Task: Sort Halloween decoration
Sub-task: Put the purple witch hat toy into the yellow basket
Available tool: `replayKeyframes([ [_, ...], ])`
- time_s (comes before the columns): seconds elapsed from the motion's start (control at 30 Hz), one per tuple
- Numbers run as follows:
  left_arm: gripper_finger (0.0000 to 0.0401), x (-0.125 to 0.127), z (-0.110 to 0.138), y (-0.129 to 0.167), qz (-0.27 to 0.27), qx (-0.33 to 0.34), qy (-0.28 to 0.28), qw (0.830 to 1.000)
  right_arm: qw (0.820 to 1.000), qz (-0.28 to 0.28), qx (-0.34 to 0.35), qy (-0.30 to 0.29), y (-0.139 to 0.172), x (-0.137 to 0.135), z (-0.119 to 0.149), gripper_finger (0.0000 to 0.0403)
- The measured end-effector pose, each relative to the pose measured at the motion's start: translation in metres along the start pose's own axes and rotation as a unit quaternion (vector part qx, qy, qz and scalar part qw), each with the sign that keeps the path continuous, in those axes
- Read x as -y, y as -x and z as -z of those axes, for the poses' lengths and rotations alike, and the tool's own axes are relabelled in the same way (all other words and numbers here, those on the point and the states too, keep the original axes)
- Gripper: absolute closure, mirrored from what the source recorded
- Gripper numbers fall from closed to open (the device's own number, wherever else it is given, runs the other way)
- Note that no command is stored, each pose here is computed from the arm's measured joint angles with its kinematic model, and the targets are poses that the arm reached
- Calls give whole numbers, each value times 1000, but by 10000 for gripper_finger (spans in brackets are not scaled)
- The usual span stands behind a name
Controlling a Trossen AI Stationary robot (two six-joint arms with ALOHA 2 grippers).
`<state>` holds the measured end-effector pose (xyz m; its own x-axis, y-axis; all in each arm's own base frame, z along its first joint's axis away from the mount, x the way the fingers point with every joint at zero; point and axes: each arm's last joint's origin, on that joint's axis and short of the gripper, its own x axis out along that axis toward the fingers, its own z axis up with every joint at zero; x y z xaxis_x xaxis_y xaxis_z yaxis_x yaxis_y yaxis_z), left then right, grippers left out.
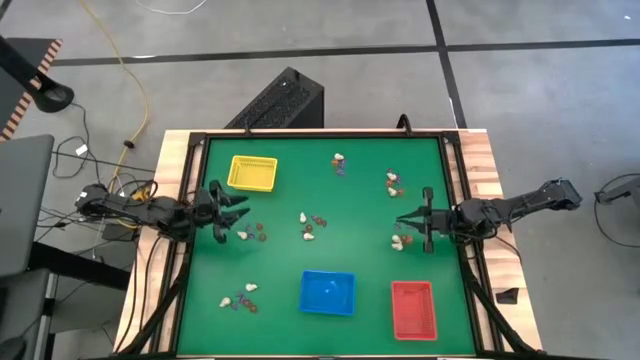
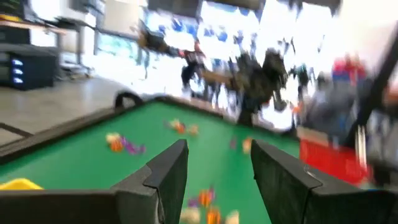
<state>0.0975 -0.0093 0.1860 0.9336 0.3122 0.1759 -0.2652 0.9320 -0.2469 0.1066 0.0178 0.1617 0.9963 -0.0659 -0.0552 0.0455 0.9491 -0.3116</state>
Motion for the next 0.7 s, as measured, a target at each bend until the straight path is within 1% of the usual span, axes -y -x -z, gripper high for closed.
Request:
replayKeyframes([
  [0.03,234,-1,-3,0,-15,14,6,1000,1000,1,4,-1,0,0,-1,349],
  [0.1,234,-1,-6,0,-26,31,7,999,999,13,32,22,0,2,-7,349],
  [0.17,234,0,-10,0,-11,49,7,999,997,29,71,31,1,6,-14,349],
  [0.23,234,1,-13,-1,3,57,-8,998,991,75,112,13,3,12,-24,349],
  [0.27,234,1,-14,-3,1,52,-18,998,988,104,118,6,4,16,-27,349],
  [0.37,234,0,-20,-10,-28,45,-35,998,981,166,97,-13,2,28,-36,349],
  [0.47,234,-3,-25,-21,-64,29,-59,996,978,198,52,-27,-7,38,-39,349],
  [0.57,234,-6,-28,-34,-80,4,-82,993,973,226,-4,-57,-20,50,-41,349],
  [0.63,234,-9,-28,-42,-84,-13,-94,992,968,232,-51,-77,-30,58,-42,347],
  [0.7,234,-12,-27,-51,-87,-33,-104,990,958,244,-109,-101,-39,67,-43,342],
])
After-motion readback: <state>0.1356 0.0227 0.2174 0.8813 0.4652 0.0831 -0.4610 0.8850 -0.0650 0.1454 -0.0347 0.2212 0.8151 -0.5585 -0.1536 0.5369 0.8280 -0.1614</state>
